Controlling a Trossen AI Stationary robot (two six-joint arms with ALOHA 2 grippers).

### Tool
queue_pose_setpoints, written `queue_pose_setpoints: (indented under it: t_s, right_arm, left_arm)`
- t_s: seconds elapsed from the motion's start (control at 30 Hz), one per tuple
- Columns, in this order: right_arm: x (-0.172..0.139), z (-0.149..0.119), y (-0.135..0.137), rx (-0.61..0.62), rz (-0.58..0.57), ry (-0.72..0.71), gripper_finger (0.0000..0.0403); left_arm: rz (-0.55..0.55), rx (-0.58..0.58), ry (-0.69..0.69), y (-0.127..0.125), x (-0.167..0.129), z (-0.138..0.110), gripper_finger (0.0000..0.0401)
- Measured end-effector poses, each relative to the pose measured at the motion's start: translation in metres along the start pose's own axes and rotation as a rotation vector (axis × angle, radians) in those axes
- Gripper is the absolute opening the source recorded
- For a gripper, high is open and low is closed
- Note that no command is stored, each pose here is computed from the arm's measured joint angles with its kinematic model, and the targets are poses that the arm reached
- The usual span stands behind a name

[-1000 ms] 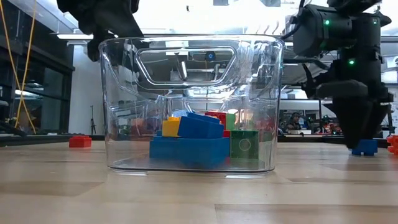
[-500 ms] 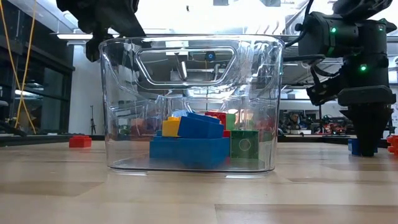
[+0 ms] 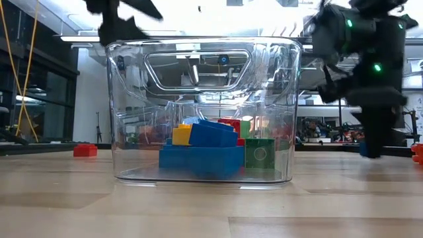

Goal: Sort blocks by size
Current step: Put the small blue game piece into the bottom transparent bin, then put the small orange game piece into the bottom transparent bin

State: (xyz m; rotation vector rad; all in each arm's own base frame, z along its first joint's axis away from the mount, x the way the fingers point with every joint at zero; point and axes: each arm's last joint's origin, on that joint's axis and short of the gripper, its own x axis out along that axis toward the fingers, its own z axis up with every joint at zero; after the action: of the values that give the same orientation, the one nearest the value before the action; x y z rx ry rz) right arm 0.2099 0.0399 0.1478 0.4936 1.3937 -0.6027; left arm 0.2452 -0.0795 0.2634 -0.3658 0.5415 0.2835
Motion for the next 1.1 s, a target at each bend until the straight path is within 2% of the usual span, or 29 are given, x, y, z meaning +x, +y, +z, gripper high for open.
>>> queue_pose_setpoints:
  t_s: [0.07,0.17,0.3,0.4,0.5,0.6,0.73,0.93,1.0,1.1]
  right_arm:
    - [-0.014,0.006,0.007,-0.022,-0.011,-0.046,0.0133]
    - [-0.041,0.021,0.023,-0.023,0.019,-0.167,0.0133]
    - [-0.087,0.047,0.059,0.014,0.24,-0.504,0.0133]
    - [-0.109,0.061,0.083,0.007,0.362,-0.687,0.014]
    - [-0.105,0.071,0.1,-0.016,0.348,-0.68,0.0142]
    - [-0.097,0.081,0.117,-0.045,0.383,-0.64,0.0147]
    - [-0.095,0.087,0.133,-0.111,0.367,-0.572,0.0183]
    - [-0.114,0.096,0.127,-0.103,0.263,-0.499,0.025]
    - [-0.121,0.096,0.12,-0.106,0.204,-0.448,0.0263]
    - [-0.127,0.087,0.104,-0.026,0.085,-0.326,0.0271]
  left_arm:
    - [-0.023,0.004,-0.076,0.003,-0.019,0.013,0.0267]
    - [0.0,-0.012,-0.218,0.013,-0.05,0.029,0.0266]
    - [0.066,-0.059,-0.371,0.029,-0.083,0.042,0.0266]
    - [0.084,-0.076,-0.405,0.036,-0.095,0.044,0.0266]
    - [0.092,-0.087,-0.392,0.038,-0.096,0.042,0.0266]
    - [0.106,-0.099,-0.359,0.037,-0.09,0.039,0.0266]
    - [0.116,-0.108,-0.324,0.034,-0.082,0.035,0.0266]
    - [0.11,-0.101,-0.31,0.033,-0.079,0.034,0.0266]
    - [0.111,-0.099,-0.309,0.033,-0.079,0.034,0.0266]
    - [0.115,-0.095,-0.304,0.033,-0.079,0.033,0.0266]
